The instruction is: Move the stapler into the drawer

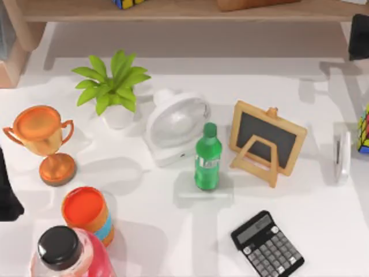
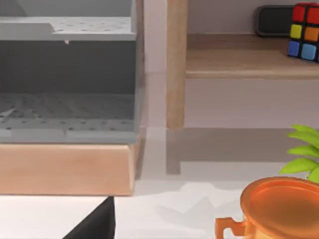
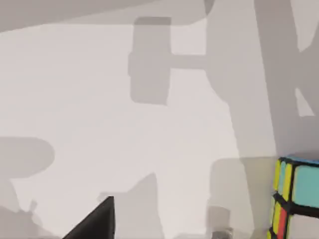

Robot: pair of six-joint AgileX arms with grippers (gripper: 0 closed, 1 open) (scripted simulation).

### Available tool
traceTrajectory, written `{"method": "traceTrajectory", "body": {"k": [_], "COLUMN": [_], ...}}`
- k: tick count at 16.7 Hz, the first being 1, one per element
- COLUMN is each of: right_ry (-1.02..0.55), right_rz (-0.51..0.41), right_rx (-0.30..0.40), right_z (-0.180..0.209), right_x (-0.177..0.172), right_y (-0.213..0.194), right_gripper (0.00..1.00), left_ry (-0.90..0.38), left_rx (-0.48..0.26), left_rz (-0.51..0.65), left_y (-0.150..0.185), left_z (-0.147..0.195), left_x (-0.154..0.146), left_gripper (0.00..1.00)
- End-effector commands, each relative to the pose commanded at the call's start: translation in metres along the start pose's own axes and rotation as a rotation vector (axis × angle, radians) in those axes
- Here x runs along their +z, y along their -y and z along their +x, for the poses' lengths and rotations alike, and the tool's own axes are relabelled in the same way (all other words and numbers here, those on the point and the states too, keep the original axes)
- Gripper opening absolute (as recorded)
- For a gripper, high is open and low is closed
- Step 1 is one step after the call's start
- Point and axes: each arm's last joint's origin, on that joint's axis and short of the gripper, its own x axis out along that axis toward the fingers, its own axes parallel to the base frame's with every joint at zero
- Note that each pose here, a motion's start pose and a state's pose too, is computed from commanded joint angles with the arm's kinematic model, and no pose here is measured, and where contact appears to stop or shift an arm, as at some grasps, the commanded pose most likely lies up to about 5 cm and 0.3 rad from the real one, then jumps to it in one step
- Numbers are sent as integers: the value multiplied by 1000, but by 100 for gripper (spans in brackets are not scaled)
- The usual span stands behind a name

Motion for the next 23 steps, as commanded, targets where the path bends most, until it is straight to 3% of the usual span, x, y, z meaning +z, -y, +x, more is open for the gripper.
{"method": "traceTrajectory", "body": {"k": [4,7,13,19,23], "right_ry": [-320,-439,-445,-448,-452], "right_rz": [48,44,46,45,45], "right_rx": [-129,-190,-192,-197,-197], "right_z": [35,51,51,26,50], "right_x": [-34,-47,-48,-58,-68], "right_y": [-28,-32,-30,-23,-17], "right_gripper": [100,100,100,100,100], "left_ry": [0,0,0,0,0], "left_rx": [0,0,0,0,0], "left_rz": [0,0,0,0,0], "left_y": [0,0,0,0,0], "left_z": [0,0,0,0,0], "left_x": [0,0,0,0,0], "left_gripper": [100,100,100,100,100]}}
